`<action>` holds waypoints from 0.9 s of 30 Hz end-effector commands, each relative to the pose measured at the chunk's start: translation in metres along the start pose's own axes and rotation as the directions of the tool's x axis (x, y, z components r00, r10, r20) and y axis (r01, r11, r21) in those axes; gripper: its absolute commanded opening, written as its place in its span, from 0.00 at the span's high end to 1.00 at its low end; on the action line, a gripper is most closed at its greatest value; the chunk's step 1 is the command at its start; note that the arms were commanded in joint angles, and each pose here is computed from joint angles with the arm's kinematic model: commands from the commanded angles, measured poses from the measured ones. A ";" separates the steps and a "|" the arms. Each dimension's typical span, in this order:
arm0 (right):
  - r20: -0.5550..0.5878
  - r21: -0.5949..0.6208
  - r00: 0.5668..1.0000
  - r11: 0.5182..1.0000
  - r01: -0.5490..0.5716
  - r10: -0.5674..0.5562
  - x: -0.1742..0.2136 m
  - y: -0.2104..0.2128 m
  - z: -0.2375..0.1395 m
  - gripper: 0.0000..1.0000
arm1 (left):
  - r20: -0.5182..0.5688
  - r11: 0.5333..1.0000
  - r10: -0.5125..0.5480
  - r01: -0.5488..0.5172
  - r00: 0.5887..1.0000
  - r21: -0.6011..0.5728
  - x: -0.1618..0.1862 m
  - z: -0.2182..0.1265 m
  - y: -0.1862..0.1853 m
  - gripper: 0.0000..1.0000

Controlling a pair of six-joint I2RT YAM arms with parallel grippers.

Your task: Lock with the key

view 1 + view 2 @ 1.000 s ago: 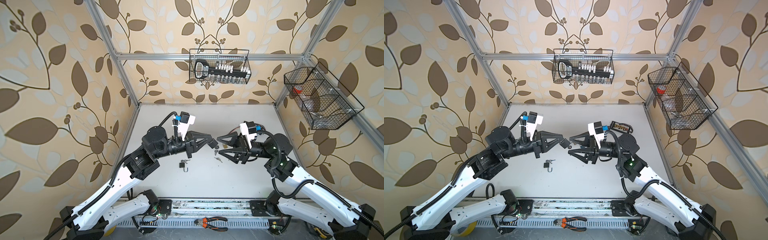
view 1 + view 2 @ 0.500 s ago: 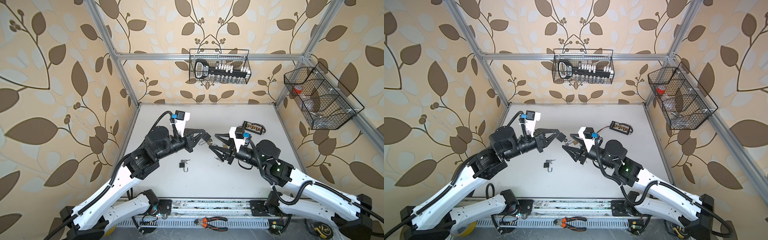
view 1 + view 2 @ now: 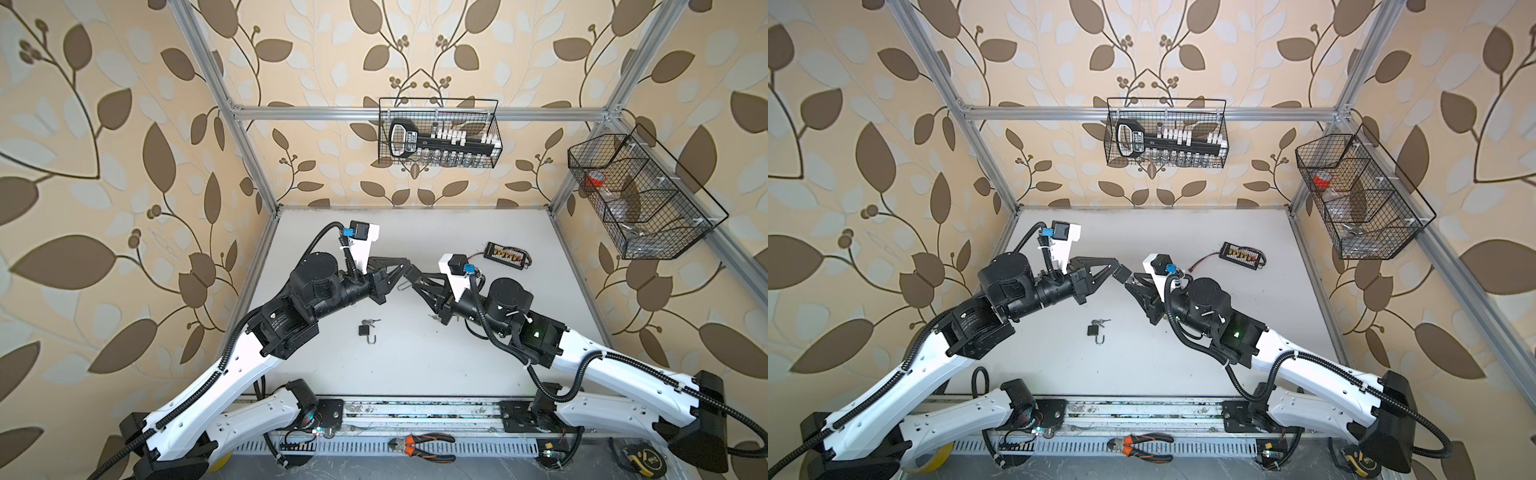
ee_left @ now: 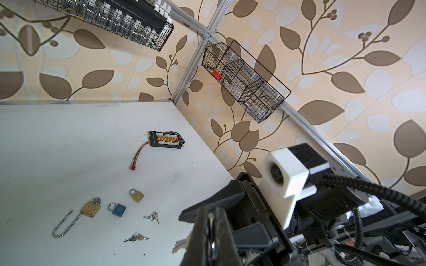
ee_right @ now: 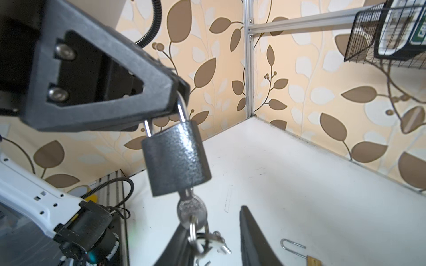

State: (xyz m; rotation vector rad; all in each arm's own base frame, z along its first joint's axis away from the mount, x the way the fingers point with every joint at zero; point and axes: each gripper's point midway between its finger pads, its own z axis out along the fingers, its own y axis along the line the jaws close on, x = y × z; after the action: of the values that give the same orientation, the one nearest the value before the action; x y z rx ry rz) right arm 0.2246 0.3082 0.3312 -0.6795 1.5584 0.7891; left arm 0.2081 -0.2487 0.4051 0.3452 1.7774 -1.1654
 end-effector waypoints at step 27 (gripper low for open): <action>-0.231 0.088 0.968 0.993 -0.078 0.096 0.106 -0.028 0.000 1.00 | 0.101 0.960 0.030 -0.001 0.994 -0.279 -0.018 -0.033 0.042 1.00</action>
State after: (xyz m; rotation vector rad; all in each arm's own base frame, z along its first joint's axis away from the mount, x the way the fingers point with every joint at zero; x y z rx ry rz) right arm 0.2312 0.2951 0.2494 -0.6516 1.7473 0.7456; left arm 0.2170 -0.2190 0.4000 0.2116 1.8005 -1.0248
